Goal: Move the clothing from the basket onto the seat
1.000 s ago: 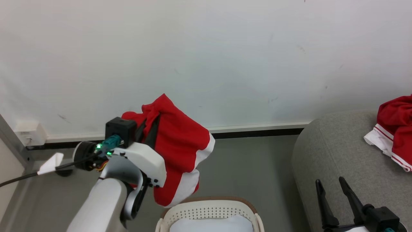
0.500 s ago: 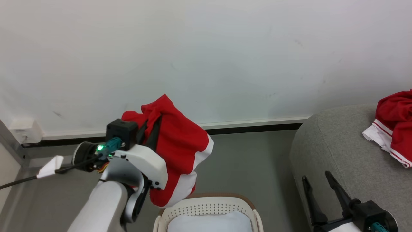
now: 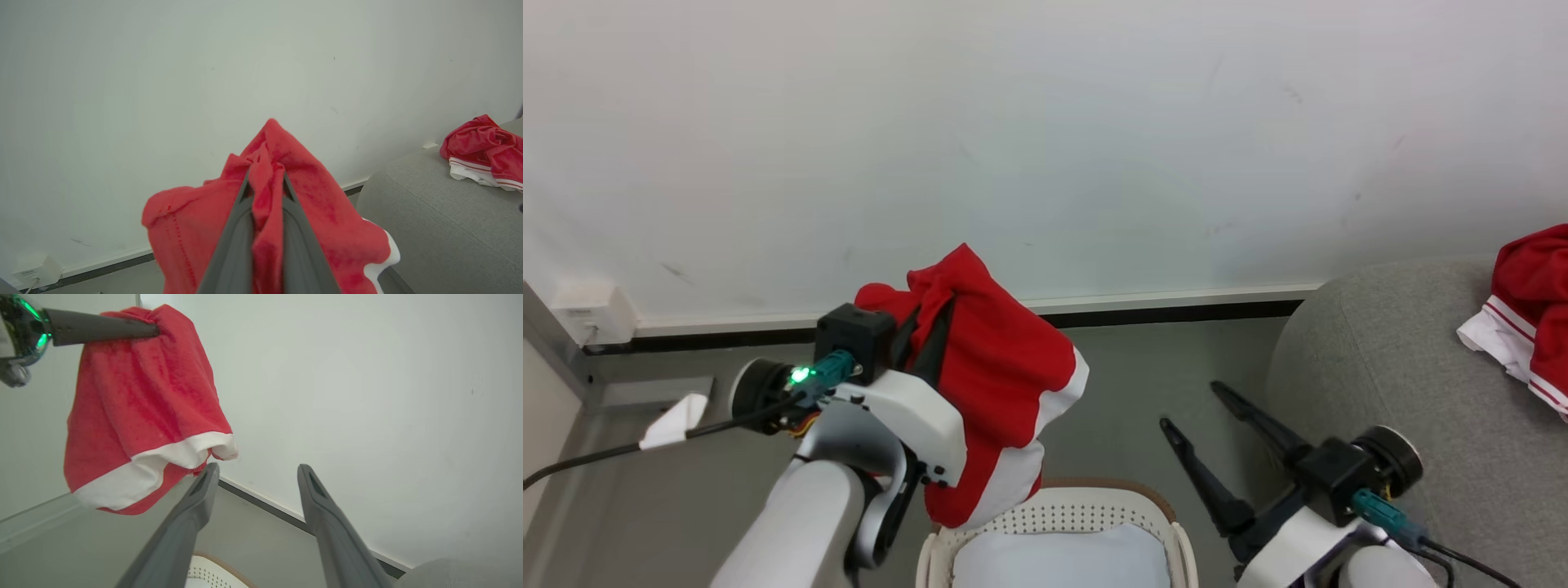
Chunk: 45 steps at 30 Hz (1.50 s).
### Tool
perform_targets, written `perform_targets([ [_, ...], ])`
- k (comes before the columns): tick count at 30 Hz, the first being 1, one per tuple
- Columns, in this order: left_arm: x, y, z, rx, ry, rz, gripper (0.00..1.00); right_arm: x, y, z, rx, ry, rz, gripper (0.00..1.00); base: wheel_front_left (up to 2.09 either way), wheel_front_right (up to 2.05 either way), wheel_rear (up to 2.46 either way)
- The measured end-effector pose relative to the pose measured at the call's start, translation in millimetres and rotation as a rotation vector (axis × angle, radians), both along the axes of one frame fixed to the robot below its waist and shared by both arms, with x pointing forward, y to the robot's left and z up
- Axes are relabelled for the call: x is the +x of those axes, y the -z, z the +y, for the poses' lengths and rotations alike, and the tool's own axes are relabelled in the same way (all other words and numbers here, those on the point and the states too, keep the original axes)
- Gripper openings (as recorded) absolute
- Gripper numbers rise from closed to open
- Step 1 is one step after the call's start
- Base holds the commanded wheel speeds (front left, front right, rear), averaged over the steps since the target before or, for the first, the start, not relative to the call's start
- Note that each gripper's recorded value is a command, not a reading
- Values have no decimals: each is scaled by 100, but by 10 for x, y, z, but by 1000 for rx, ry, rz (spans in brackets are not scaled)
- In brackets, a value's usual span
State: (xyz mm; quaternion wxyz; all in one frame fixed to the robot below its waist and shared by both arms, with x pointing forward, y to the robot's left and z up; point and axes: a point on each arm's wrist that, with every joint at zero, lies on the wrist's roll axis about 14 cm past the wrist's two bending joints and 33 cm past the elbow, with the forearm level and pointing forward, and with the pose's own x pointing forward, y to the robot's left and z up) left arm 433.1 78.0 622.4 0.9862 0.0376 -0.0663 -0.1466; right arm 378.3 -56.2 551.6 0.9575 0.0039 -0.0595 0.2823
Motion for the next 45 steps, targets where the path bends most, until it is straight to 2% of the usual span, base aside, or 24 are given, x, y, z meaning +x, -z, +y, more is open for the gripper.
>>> perform_targets([
  [6,-21,20,-35,3,14,5,0,-21,-87,557,-56,-187,-8,100,0,0,0],
  [12,-50,55,-103,13,44,17,0,-16,-117,1017,-96,-313,-13,100,0,0,0],
  [14,-64,48,-126,13,52,16,0,-12,-88,1143,-115,-342,-10,100,0,0,0],
  [21,-125,27,-168,17,72,11,0,131,115,1278,-155,-335,61,100,0,0,0],
  [22,-136,25,-164,15,72,11,0,142,143,1278,-156,-331,74,43,0,0,0],
  [23,-148,22,-160,16,71,11,0,161,161,1266,-149,-323,90,0,0,0,0],
  [29,-202,16,-117,21,62,11,0,90,24,1419,-59,-363,110,0,0,0,0],
  [45,-188,-8,-91,13,49,1,0,116,-60,1399,-42,-358,106,0,0,0,0],
])
